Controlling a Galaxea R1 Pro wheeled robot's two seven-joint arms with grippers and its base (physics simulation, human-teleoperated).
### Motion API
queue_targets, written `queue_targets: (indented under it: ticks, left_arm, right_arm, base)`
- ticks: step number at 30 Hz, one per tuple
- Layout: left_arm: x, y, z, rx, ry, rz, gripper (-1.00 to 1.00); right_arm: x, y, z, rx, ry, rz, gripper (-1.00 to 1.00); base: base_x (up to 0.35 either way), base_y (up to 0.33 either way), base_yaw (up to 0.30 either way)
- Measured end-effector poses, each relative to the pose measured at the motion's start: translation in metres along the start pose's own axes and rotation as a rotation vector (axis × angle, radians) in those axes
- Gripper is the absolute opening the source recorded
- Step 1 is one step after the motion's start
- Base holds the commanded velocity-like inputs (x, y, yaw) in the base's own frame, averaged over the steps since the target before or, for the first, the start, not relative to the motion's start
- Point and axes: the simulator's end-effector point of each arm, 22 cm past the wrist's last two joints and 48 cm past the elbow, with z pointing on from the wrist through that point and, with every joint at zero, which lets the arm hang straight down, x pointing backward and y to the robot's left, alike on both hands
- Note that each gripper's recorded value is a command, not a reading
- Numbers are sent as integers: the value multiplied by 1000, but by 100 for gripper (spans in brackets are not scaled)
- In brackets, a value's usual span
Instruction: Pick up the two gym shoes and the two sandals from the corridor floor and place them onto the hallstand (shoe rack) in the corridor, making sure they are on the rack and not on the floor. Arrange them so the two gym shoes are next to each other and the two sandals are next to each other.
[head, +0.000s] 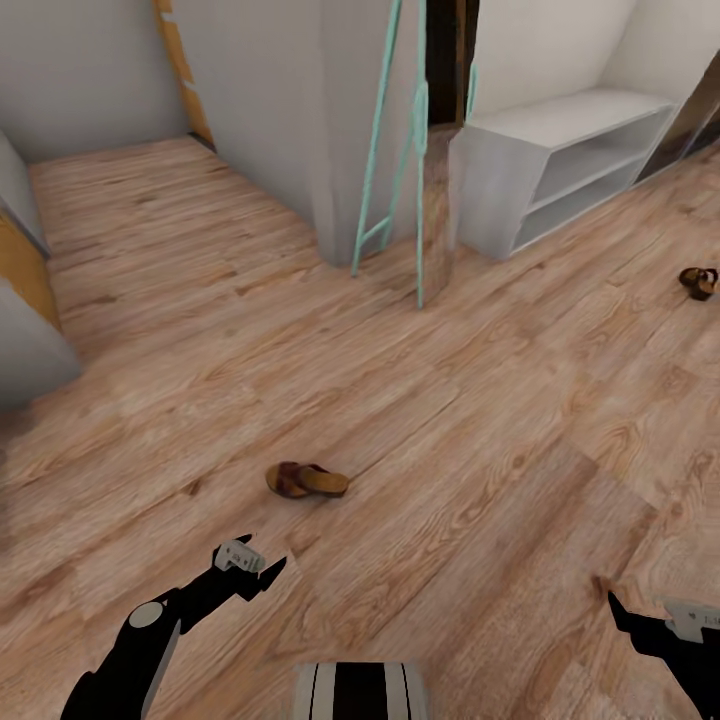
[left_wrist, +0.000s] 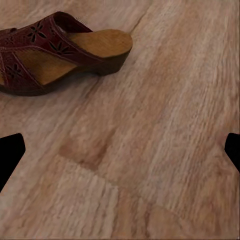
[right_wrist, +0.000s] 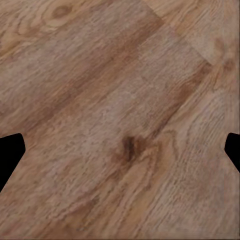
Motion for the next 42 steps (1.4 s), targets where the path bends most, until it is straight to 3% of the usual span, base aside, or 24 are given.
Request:
queue_targets:
  ticks: [19,35,42]
  left_arm:
    - [-1,1,-1,-3,-2,0,100]
    - [-1,1,-1,-3,-2,0,100]
    - [-2,1,-1,-3,-4,2,100]
  right_arm:
    - [-1,3,0,-7,-1,-6,100]
    - [-1,6,1,-10,0,-7,100]
    - [-2,6,0,-11,-2,-5,100]
  base:
    - [154,-246,-49]
    - [306,-53,-6]
    - [319,-72,-164]
